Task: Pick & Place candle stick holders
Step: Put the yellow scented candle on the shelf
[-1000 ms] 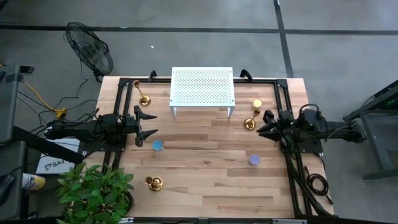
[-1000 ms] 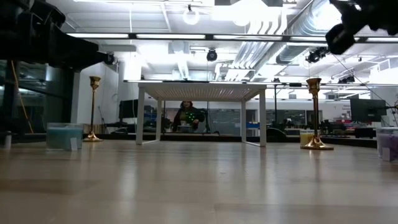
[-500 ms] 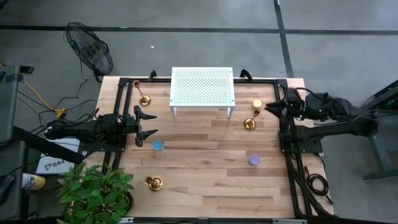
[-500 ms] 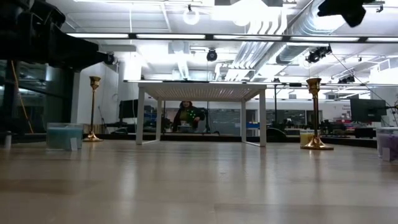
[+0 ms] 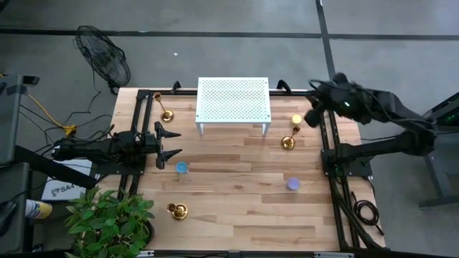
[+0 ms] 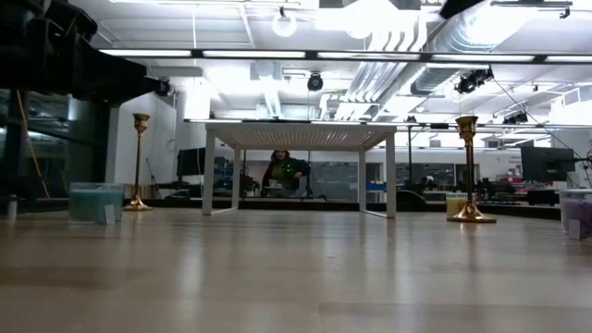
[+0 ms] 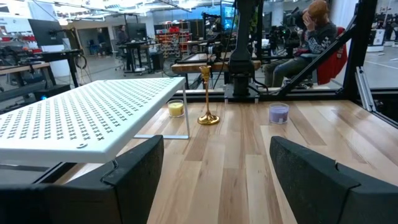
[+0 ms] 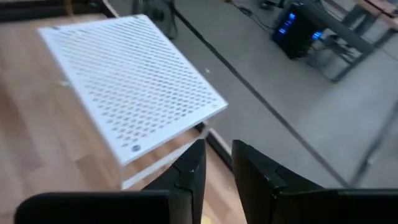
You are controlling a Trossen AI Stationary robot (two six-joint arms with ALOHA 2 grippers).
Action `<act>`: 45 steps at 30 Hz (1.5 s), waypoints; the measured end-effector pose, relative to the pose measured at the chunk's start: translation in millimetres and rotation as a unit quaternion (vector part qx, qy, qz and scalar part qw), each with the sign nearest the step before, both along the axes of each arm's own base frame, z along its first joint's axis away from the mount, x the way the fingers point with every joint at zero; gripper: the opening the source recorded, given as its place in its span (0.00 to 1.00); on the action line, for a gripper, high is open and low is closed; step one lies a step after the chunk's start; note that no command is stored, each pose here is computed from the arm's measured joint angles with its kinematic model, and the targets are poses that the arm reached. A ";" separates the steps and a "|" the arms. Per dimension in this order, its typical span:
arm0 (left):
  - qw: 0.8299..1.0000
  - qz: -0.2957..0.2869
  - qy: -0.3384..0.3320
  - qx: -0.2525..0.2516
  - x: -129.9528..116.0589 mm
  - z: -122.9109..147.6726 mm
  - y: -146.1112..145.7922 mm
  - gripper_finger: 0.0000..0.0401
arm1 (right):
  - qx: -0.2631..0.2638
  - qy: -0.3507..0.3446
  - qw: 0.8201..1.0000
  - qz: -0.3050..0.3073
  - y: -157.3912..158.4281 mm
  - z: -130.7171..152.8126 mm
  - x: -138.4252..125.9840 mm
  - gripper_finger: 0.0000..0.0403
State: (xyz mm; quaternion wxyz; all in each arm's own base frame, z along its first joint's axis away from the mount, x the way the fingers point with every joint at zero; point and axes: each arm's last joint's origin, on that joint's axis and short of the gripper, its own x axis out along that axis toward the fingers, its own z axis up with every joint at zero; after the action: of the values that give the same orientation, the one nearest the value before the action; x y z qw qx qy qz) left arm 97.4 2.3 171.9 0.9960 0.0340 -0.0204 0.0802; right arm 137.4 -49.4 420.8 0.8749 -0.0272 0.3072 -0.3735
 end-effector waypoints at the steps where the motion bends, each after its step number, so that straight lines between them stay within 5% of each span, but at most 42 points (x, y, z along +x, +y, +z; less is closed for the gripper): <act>1: 1.000 0.000 0.000 0.000 0.0 -0.1 0.0 0.72 | -0.003 0.011 1.000 -0.009 -5.9 2.6 4.7 0.18; 13: 1.000 0.000 0.000 0.000 0.0 0.0 0.0 0.72 | 0.024 0.159 0.975 -0.154 -124.2 0.5 36.6 0.18; 19: 1.000 0.000 0.000 0.000 0.0 -0.1 0.0 0.72 | 0.105 0.207 0.966 -0.117 -190.3 -30.8 45.5 0.18; 24: 1.000 0.000 0.000 0.000 0.0 0.0 0.0 0.72 | 0.120 0.379 0.915 -0.073 -223.7 -74.9 52.3 0.18; 28: 1.000 0.000 0.000 0.000 0.0 0.0 0.0 0.72 | 0.115 0.485 0.865 -0.063 -235.3 -100.9 55.2 0.18; 41: 1.000 0.000 0.000 0.000 0.0 -0.1 0.0 0.72 | 0.308 0.404 0.858 0.072 -214.2 -146.7 40.7 0.18; 45: 1.000 0.000 0.000 0.000 0.0 0.0 0.0 0.72 | 0.319 0.416 0.847 0.087 -203.4 -161.2 30.4 0.18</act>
State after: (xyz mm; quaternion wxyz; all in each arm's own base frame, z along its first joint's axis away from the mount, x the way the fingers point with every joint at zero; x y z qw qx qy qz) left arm 97.4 2.3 171.9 0.9960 0.0338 -0.0206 0.0802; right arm 167.8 -252.8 259.6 0.6546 0.0736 0.7409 -0.1307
